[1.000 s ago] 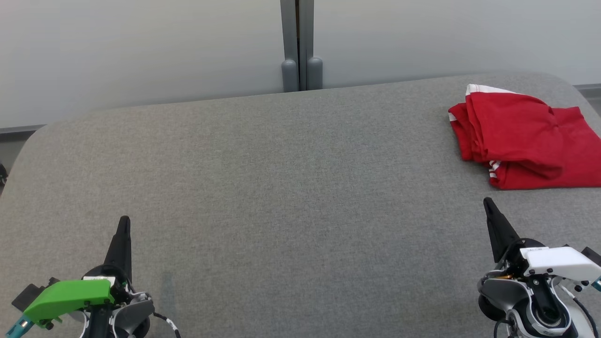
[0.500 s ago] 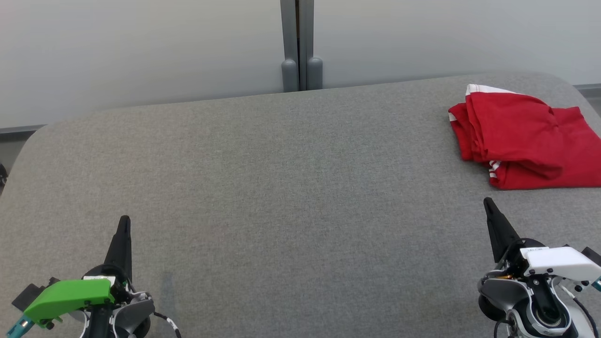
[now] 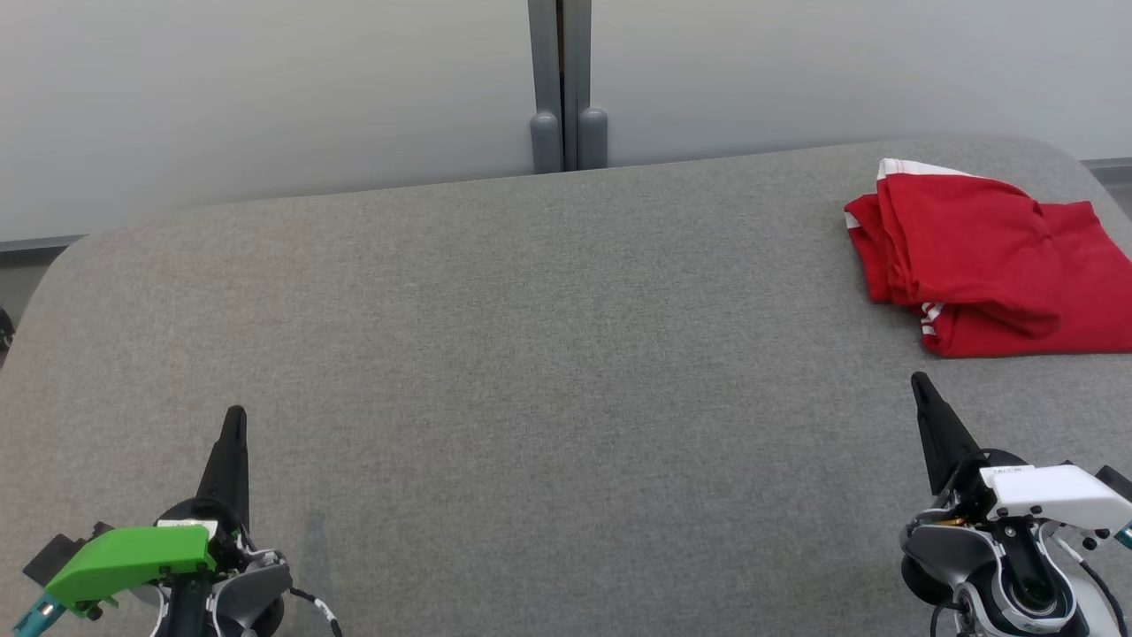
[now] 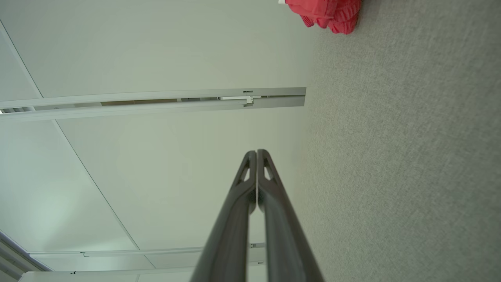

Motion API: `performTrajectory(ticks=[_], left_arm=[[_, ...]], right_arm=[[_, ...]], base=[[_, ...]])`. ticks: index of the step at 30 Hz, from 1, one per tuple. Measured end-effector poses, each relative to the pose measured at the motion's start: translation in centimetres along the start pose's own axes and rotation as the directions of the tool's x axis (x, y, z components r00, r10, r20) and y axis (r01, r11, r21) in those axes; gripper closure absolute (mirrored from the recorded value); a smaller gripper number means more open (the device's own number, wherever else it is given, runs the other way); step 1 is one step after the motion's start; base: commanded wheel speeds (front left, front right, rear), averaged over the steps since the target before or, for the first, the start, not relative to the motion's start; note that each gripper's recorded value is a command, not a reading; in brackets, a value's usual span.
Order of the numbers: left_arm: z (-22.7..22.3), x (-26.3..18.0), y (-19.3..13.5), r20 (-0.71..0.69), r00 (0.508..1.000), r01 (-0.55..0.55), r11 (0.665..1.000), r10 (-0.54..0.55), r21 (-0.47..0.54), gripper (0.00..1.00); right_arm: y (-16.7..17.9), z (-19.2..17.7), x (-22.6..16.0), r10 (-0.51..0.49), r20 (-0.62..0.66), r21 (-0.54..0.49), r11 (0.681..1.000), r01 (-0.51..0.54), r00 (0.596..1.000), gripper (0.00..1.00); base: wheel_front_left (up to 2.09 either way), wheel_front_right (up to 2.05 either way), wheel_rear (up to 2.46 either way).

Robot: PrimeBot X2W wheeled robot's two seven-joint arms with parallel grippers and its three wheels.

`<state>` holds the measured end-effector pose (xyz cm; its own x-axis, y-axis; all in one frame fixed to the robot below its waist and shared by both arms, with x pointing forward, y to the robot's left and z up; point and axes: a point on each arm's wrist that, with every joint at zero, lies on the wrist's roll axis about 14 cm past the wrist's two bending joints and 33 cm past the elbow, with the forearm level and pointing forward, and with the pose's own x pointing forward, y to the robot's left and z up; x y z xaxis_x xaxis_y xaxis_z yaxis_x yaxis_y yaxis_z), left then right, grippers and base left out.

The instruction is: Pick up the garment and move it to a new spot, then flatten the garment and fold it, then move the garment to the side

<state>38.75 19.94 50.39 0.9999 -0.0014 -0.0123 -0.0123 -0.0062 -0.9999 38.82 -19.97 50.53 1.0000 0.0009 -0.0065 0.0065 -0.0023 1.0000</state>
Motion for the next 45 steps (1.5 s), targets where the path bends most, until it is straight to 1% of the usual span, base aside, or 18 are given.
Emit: performTrajectory(ticks=[45], left_arm=[[0.03, 0.00, 0.01, 0.002, 1.000, 0.000, 1.000, 0.000, -0.001, 1.00]], right_arm=[[0.01, 0.01, 0.00, 0.000, 0.000, 0.001, 1.000, 0.000, 1.000, 1.00]], base=[[0.00, 0.00, 0.00]])
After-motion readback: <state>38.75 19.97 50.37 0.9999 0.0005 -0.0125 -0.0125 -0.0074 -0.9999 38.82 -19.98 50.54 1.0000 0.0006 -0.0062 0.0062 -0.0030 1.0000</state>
